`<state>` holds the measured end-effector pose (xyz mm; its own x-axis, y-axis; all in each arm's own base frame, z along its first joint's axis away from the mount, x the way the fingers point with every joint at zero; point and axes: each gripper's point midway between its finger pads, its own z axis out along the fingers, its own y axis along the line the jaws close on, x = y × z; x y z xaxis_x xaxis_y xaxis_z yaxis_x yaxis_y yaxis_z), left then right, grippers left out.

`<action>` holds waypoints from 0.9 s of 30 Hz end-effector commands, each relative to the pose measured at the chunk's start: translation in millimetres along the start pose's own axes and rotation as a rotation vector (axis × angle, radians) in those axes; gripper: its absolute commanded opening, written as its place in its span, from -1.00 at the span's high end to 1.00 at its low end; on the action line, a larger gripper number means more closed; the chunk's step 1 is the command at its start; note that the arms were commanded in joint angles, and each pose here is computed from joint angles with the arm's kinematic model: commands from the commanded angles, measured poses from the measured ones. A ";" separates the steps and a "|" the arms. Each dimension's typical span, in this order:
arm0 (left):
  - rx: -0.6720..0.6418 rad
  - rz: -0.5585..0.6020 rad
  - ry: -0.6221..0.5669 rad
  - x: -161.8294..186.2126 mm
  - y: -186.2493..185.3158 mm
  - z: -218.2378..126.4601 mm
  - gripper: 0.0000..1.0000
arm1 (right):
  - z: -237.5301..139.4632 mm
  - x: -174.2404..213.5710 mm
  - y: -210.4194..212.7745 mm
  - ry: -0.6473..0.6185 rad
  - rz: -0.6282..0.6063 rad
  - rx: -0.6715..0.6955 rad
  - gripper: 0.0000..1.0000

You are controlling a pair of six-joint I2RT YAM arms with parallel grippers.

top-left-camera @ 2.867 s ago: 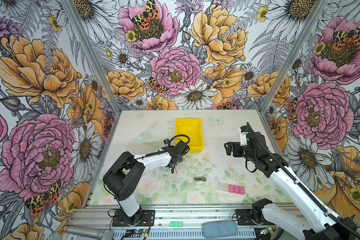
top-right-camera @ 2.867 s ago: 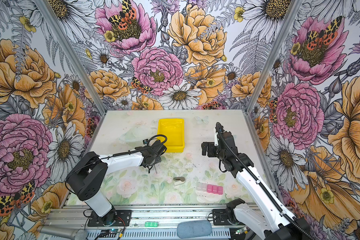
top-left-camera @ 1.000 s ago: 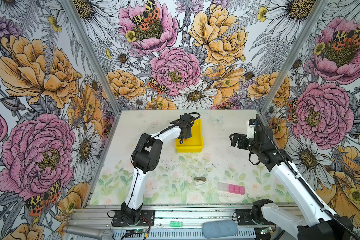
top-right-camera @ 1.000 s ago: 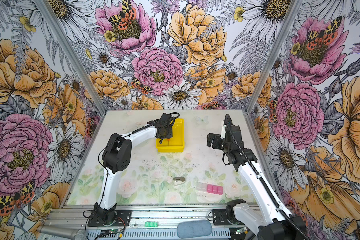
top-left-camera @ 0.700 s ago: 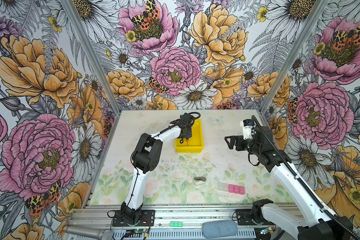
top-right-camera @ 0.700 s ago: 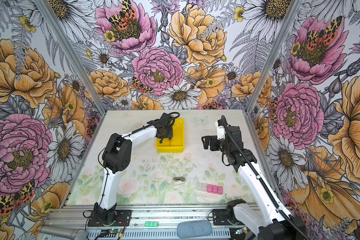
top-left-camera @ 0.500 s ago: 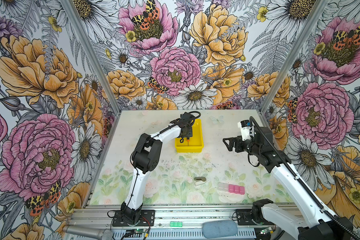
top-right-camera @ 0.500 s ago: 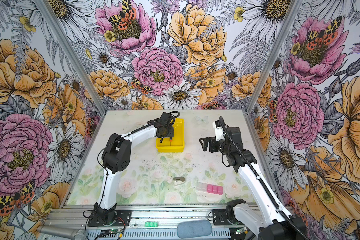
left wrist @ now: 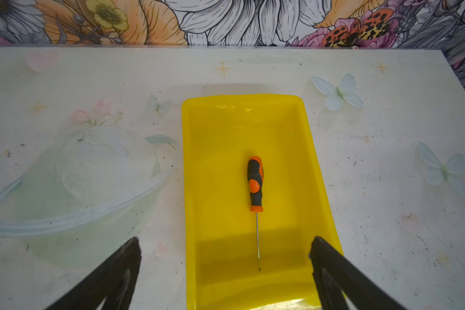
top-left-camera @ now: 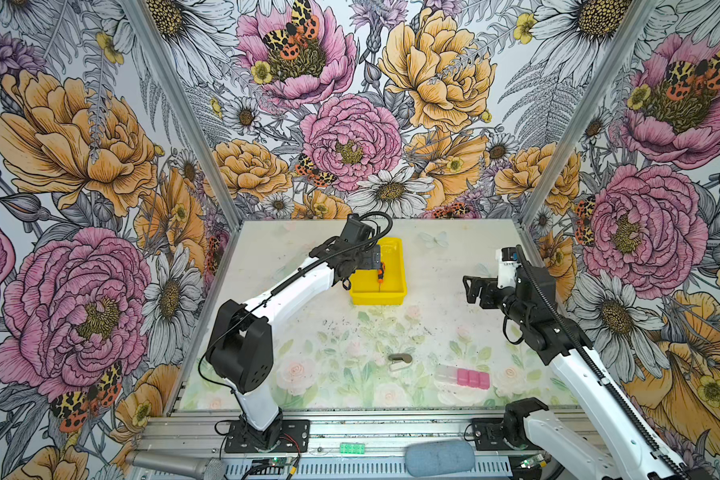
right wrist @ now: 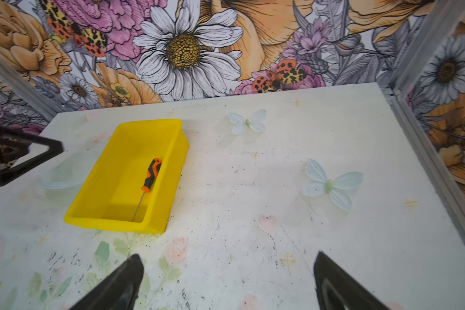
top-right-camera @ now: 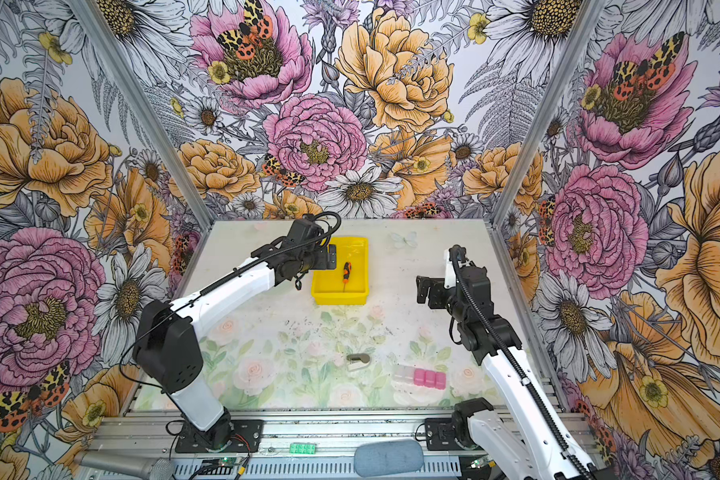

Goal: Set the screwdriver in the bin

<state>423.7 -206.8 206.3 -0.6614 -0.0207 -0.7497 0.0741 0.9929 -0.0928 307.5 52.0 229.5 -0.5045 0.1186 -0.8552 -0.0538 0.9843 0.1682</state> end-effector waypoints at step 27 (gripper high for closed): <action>-0.304 0.004 -0.535 62.6 214.3 -34.1 -0.97 | 101.0 24.5 -103.9 -0.232 -0.122 0.347 -0.99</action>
<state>359.5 17.0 153.4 -0.2671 -0.0133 -0.9636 -0.2472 0.9674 0.0552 364.4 -36.3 110.4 -0.4312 -0.0148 -0.9021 0.2265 0.9661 -0.1241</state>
